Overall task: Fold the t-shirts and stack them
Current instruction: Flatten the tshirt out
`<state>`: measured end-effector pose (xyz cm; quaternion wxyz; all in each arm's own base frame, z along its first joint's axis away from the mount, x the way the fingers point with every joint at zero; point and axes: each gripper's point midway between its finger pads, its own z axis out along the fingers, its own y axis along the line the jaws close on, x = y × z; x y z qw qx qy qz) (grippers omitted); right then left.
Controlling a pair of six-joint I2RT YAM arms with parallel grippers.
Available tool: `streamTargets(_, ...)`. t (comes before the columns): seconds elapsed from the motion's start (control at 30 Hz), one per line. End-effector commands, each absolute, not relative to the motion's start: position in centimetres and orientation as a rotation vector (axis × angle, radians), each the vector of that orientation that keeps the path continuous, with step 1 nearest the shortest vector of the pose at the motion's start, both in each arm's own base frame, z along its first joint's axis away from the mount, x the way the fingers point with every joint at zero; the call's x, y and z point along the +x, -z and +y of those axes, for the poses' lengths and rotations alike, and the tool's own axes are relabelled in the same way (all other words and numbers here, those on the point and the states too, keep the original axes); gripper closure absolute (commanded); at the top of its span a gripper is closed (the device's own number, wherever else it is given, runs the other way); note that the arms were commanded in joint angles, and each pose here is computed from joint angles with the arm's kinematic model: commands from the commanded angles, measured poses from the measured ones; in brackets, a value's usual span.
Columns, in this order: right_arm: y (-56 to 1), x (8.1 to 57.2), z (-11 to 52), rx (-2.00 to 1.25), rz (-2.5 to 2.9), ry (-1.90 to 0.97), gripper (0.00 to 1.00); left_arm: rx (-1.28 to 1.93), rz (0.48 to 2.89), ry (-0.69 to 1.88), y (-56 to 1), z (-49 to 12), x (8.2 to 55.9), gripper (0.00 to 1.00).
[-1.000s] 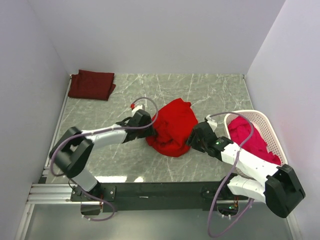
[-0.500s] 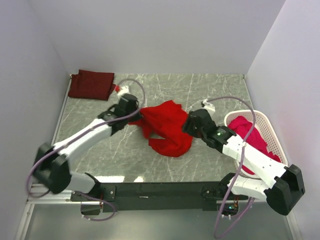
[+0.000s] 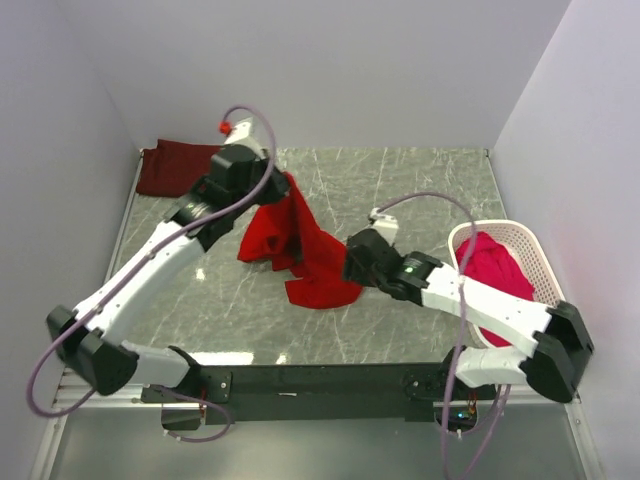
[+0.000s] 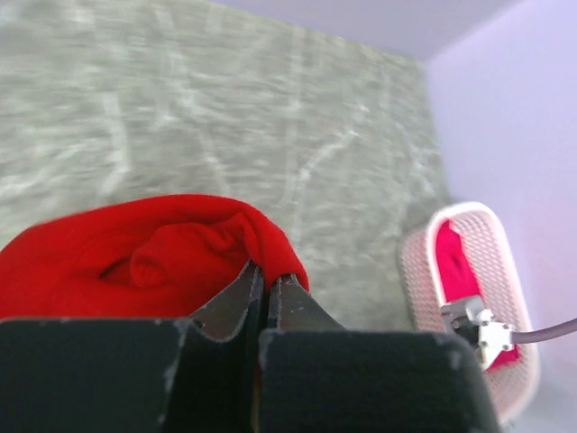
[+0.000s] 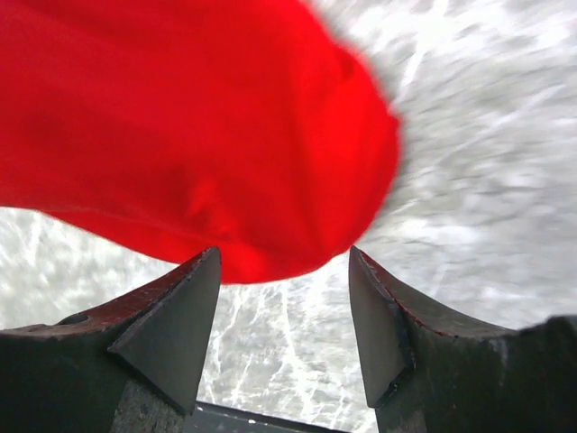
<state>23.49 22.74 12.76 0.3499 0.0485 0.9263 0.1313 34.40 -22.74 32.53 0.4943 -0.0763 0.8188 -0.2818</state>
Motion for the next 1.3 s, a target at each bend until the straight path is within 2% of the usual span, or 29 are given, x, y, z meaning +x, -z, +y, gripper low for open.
streamTargets(0.0,-17.8,25.2,18.5,0.310,2.230,-0.311,0.34,-0.046,2.019,0.882,-32.9,-29.2,33.3,0.99)
streamTargets(0.07,-17.2,25.3,14.9,0.419,2.213,-0.275,0.34,-0.043,2.028,0.996,-32.4,-33.4,31.8,0.99)
streamTargets(0.13,-18.7,25.2,11.5,0.534,2.133,-0.295,0.34,-0.065,2.102,1.062,-29.6,-37.0,31.3,0.99)
streamTargets(0.17,-19.2,24.7,10.4,0.556,2.098,-0.308,0.34,-0.015,2.086,1.142,-29.8,-39.6,30.3,0.93)
streamTargets(0.2,-19.3,24.5,9.7,0.557,2.088,-0.300,0.34,0.003,2.147,1.132,-27.0,-41.4,30.7,0.90)
streamTargets(0.23,-19.4,24.3,9.3,0.553,2.086,-0.296,0.34,0.005,2.180,1.126,-25.8,-42.2,31.0,0.90)
streamTargets(0.27,-19.5,24.2,9.3,0.543,2.089,-0.299,0.34,0.021,2.187,1.135,-26.0,-43.0,31.3,0.86)
streamTargets(0.3,-19.3,24.1,9.4,0.510,2.106,-0.288,0.33,0.029,2.215,1.099,-24.3,-43.5,32.1,0.77)
streamTargets(0.33,-18.9,24.0,9.8,0.488,2.133,-0.296,0.34,0.060,2.206,1.066,-24.2,-43.6,32.6,0.50)
streamTargets(0.43,-17.9,24.6,11.8,0.398,2.181,-0.350,0.34,0.074,2.197,0.978,-24.9,-42.9,34.3,0.18)
streamTargets(0.53,-16.7,25.1,13.9,0.305,2.234,-0.339,0.36,-0.028,2.157,0.946,-25.9,-39.6,35.0,0.06)
streamTargets(0.57,-16.3,25.7,14.3,0.289,2.245,-0.283,0.36,-0.097,2.192,0.896,-24.0,-37.2,35.8,0.06)
streamTargets(0.6,-16.0,25.2,15.9,0.209,2.262,-0.278,0.36,-0.149,2.174,0.902,-24.9,-35.5,35.6,0.09)
streamTargets(0.63,-15.9,25.2,16.6,0.178,2.265,-0.252,0.37,-0.187,2.177,0.878,-24.4,-34.1,35.7,0.15)
streamTargets(0.67,-15.2,25.6,17.4,0.145,2.281,-0.207,0.38,-0.243,2.222,0.804,-21.6,-31.6,35.5,0.17)
streamTargets(0.7,-14.7,25.3,18.5,0.087,2.297,-0.200,0.40,-0.261,2.184,0.798,-22.8,-30.0,34.9,0.21)
streamTargets(0.73,-14.1,25.4,18.9,0.065,2.310,-0.184,0.41,-0.290,2.183,0.734,-22.0,-28.4,34.5,0.26)
streamTargets(0.77,-12.9,25.6,19.4,0.036,2.338,-0.142,0.42,-0.307,2.228,0.673,-19.5,-26.9,33.5,0.27)
streamTargets(0.87,-11.7,26.8,20.6,-0.004,2.349,-0.098,0.42,-0.359,2.248,0.585,-17.1,-23.7,31.2,0.25)
streamTargets(0.97,-11.4,27.8,22.4,-0.038,2.363,-0.104,0.41,-0.399,2.306,0.559,-13.4,-21.7,30.2,0.19)
streamTargets(1.07,-11.8,27.8,25.4,-0.095,2.373,-0.169,0.41,-0.435,2.304,0.526,-11.9,-19.8,31.0,0.13)
streamTargets(1.13,-12.0,27.8,26.3,-0.056,2.378,-0.203,0.40,-0.438,2.305,0.528,-11.2,-18.9,32.0,0.13)
streamTargets(1.27,-10.7,28.5,24.8,0.004,2.383,-0.038,0.38,-0.351,2.378,0.554,-9.6,-20.0,33.0,0.12)
